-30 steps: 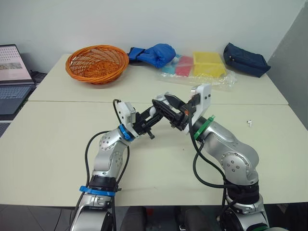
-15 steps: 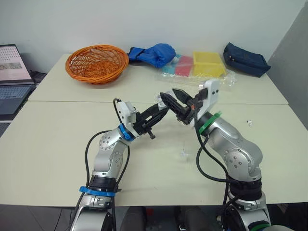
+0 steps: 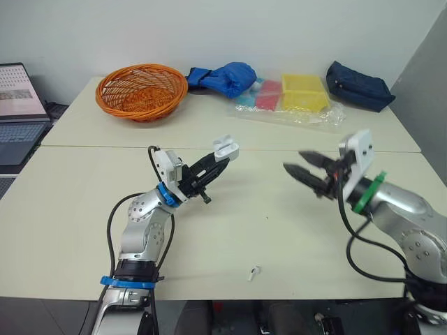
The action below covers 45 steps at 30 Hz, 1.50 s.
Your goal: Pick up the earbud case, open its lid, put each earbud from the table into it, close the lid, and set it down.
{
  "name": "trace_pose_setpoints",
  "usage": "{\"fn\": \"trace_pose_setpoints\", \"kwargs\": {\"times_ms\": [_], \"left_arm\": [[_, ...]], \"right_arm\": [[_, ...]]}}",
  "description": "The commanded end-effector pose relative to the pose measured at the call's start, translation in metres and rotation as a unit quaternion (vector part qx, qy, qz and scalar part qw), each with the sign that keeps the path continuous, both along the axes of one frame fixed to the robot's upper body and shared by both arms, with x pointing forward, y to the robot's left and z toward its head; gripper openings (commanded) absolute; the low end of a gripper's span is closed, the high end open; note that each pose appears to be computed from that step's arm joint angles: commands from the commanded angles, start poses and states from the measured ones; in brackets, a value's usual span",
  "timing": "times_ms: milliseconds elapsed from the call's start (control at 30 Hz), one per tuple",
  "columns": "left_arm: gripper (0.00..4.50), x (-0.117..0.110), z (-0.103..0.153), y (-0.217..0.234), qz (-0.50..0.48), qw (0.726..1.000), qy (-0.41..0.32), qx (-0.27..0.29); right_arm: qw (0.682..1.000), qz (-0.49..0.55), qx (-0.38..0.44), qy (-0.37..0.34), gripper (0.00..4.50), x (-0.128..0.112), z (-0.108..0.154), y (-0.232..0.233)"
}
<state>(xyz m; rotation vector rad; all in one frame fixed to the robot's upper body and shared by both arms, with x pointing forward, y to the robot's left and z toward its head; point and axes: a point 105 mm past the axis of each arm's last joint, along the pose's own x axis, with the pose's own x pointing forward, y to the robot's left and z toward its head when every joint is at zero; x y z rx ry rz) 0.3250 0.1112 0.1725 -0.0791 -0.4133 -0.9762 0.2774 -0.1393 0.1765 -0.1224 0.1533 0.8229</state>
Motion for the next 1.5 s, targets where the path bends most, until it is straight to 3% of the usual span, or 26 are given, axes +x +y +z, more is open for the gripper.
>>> {"fn": "trace_pose_setpoints", "kwargs": {"times_ms": [33, 167, 267, 433, 667, 1100, 1200, 1400, 1500], "left_arm": [[0.76, -0.009, 0.014, 0.001, -0.004, 1.000, -0.027, -0.006], [0.76, -0.017, 0.013, 0.004, -0.002, 1.000, -0.022, 0.000], [0.76, -0.020, 0.013, 0.006, 0.001, 1.000, -0.020, 0.003], [0.76, -0.037, 0.010, 0.007, -0.027, 0.999, -0.015, 0.024], [0.76, -0.042, 0.010, 0.009, -0.025, 0.999, -0.009, 0.028], [0.76, -0.047, 0.011, 0.010, -0.020, 0.999, -0.006, 0.032], [0.76, -0.043, 0.011, 0.009, -0.017, 0.999, -0.006, 0.030], [0.76, -0.039, 0.010, 0.005, -0.012, 1.000, -0.007, 0.022], [0.76, -0.039, 0.010, 0.004, -0.013, 1.000, -0.006, 0.020]], "right_arm": [[0.994, 0.097, -0.054, 0.006, 2.82, -0.026, -0.008, 0.006], [0.983, 0.156, -0.082, 0.054, 2.82, -0.039, -0.028, 0.008], [0.968, 0.219, -0.109, 0.049, 2.82, -0.052, -0.037, 0.017], [0.899, 0.386, -0.208, -0.015, 2.82, -0.065, -0.072, 0.036], [0.866, 0.451, -0.215, -0.032, 2.82, -0.065, -0.093, 0.050], [0.856, 0.467, -0.220, -0.017, 2.82, -0.058, -0.119, 0.064], [0.850, 0.475, -0.228, -0.005, 2.28, -0.058, -0.123, 0.057], [0.856, 0.467, -0.222, 0.003, 0.17, -0.053, -0.120, 0.054], [0.863, 0.458, -0.215, 0.001, 0.03, -0.051, -0.117, 0.054]]}}
